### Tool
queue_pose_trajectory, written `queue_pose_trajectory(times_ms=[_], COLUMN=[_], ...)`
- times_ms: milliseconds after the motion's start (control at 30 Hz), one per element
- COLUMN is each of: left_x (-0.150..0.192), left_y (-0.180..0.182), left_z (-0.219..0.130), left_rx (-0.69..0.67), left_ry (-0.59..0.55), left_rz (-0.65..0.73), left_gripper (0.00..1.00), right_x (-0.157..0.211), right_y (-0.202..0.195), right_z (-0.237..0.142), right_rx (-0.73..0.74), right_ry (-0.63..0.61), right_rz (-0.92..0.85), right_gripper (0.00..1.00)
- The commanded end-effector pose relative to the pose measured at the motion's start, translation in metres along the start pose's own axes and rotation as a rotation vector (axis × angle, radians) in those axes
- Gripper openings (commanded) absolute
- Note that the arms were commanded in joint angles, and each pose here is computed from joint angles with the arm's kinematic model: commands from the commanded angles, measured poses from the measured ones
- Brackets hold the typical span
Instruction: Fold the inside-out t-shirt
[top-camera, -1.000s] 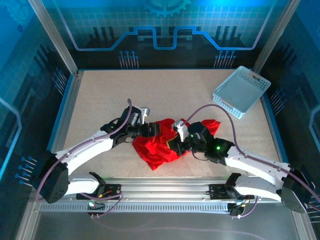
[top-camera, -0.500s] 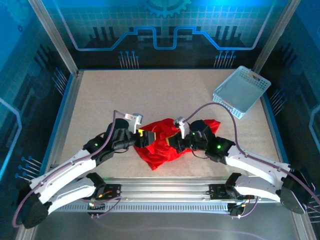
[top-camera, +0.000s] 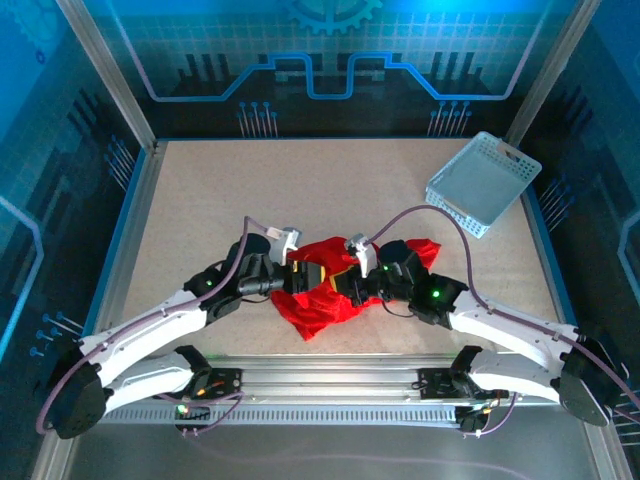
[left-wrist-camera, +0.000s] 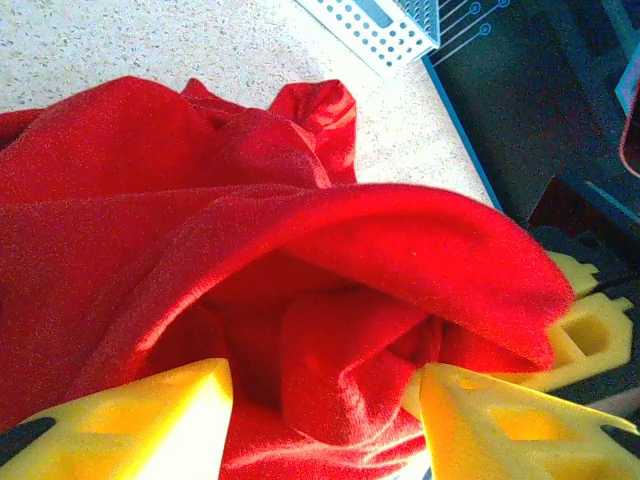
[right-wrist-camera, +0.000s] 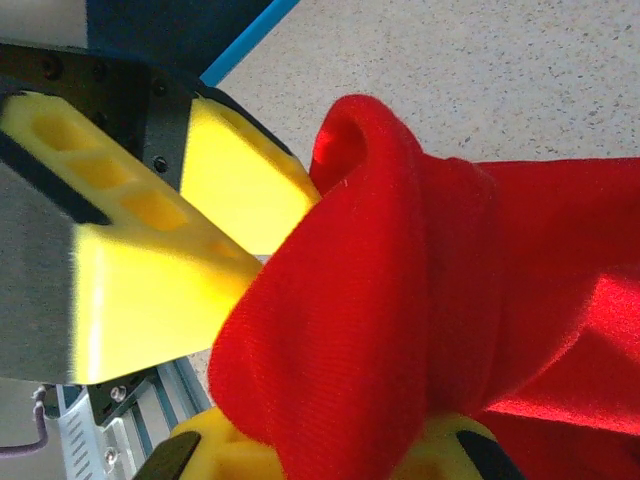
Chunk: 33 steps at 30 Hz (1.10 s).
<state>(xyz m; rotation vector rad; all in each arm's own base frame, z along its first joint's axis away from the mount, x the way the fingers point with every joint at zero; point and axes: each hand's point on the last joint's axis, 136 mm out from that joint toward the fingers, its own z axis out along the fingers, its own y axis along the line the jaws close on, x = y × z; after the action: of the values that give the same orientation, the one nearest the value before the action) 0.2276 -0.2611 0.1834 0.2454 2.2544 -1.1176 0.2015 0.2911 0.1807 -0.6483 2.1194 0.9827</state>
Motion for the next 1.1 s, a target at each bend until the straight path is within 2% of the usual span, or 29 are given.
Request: queue_pose_trajectory(times_ms=[0, 100, 333, 500, 567, 633, 733, 767, 800, 867, 1067], left_x=[0.006, 0.009, 0.012, 0.011, 0.010, 0.006, -0.005, -0.010, -0.014, -0.021, -0.036], left_y=[-0.003, -0.004, -0.011, -0.003, 0.001, 0.006, 0.021, 0.028, 0.033, 0.040, 0.052], left_z=[0.005, 0.009, 0.010, 0.006, 0.002, -0.005, -0.027, -0.038, -0.050, -0.074, -0.133], left_rx=[0.031, 0.039, 0.070, 0.008, -0.029, -0.082, -0.216, -0.269, -0.315, -0.380, -0.489], left_ry=[0.016, 0.031, 0.045, 0.049, 0.047, 0.034, -0.021, -0.055, -0.091, -0.163, -0.364], left_rz=[-0.002, 0.001, 0.009, 0.022, 0.032, 0.047, 0.072, 0.081, 0.090, 0.109, 0.100], left_gripper=[0.50, 0.44, 0.23, 0.04, 0.00, 0.00, 0.00, 0.00, 0.00, 0.00, 0.00], right_x=[-0.011, -0.012, -0.013, -0.016, -0.017, -0.018, -0.020, -0.020, -0.022, -0.023, -0.011], right_y=[0.013, 0.016, 0.002, 0.000, -0.001, -0.004, -0.014, -0.018, -0.022, -0.033, -0.085], right_z=[-0.001, -0.001, 0.002, 0.006, 0.007, 0.005, -0.003, -0.007, -0.012, -0.018, -0.011], right_rx=[-0.042, -0.040, 0.041, 0.055, 0.063, 0.080, 0.146, 0.167, 0.181, 0.202, 0.360], right_ry=[-0.036, -0.039, -0.042, -0.035, -0.034, -0.024, -0.003, -0.001, 0.000, 0.009, 0.130], right_rz=[-0.033, -0.042, -0.023, -0.016, -0.017, -0.020, -0.039, -0.047, -0.051, -0.041, 0.072], right_gripper=[0.00, 0.00, 0.00, 0.00, 0.02, 0.12, 0.50, 0.61, 0.67, 0.73, 0.74])
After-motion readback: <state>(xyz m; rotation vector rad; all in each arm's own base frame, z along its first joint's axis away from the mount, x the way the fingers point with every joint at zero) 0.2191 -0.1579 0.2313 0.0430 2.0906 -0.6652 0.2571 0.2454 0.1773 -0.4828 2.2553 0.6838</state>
